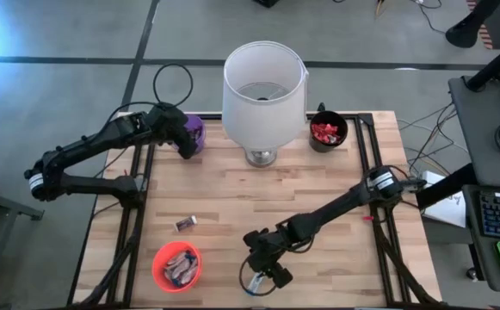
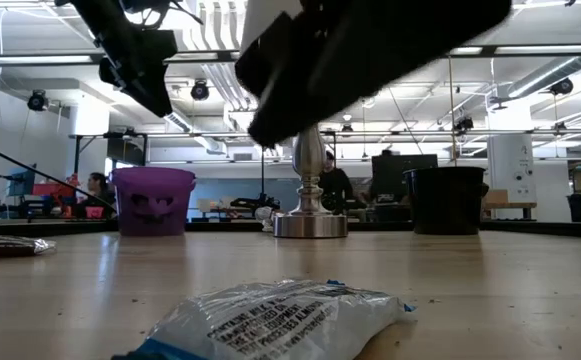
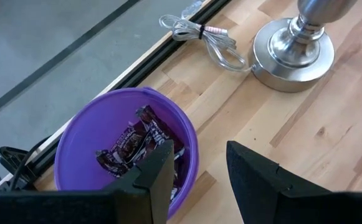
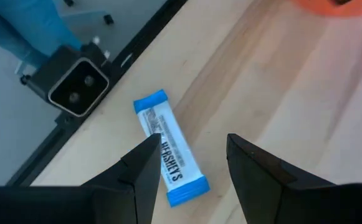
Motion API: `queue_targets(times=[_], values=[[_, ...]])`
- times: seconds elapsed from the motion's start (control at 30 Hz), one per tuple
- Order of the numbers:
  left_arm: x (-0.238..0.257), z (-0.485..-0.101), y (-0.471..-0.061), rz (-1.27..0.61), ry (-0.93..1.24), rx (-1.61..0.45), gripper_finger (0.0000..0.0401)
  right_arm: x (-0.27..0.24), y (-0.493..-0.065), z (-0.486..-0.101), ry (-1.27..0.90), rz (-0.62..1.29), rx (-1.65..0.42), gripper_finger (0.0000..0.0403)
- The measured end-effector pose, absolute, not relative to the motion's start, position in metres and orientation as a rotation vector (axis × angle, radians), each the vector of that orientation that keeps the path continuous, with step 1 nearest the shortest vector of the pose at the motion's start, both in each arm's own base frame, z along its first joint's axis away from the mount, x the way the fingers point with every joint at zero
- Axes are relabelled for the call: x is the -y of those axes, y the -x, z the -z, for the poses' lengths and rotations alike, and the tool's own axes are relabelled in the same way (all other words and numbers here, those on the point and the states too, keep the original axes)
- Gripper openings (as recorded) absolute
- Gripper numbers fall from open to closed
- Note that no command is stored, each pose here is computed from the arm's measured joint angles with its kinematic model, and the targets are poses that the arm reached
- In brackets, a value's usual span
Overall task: Organize candy in baskets
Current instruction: Put the white chocolate bar into the orange bucket
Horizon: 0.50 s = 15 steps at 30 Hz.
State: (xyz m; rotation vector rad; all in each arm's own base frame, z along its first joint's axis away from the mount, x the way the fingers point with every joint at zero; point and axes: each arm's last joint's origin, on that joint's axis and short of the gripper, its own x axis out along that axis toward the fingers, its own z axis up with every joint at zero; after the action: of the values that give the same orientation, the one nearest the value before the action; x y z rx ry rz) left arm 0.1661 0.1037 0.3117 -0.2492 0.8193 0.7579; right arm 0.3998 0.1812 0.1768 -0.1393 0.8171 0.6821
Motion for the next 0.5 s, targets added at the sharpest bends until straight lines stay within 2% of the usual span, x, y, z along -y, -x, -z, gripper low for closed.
queue_targets(times=[0.23,0.5], values=[[-0.104,-0.312,-0.166,-0.761,0.249,-0.818,0.0130,-0.191,-0.402,-0.144,0.138,-0.732,-0.885,0.0169],[-0.104,-0.312,-0.166,-0.763,0.254,-0.817,0.0130,-0.201,-0.402,-0.129,0.141,-0.746,-0.890,0.0169]])
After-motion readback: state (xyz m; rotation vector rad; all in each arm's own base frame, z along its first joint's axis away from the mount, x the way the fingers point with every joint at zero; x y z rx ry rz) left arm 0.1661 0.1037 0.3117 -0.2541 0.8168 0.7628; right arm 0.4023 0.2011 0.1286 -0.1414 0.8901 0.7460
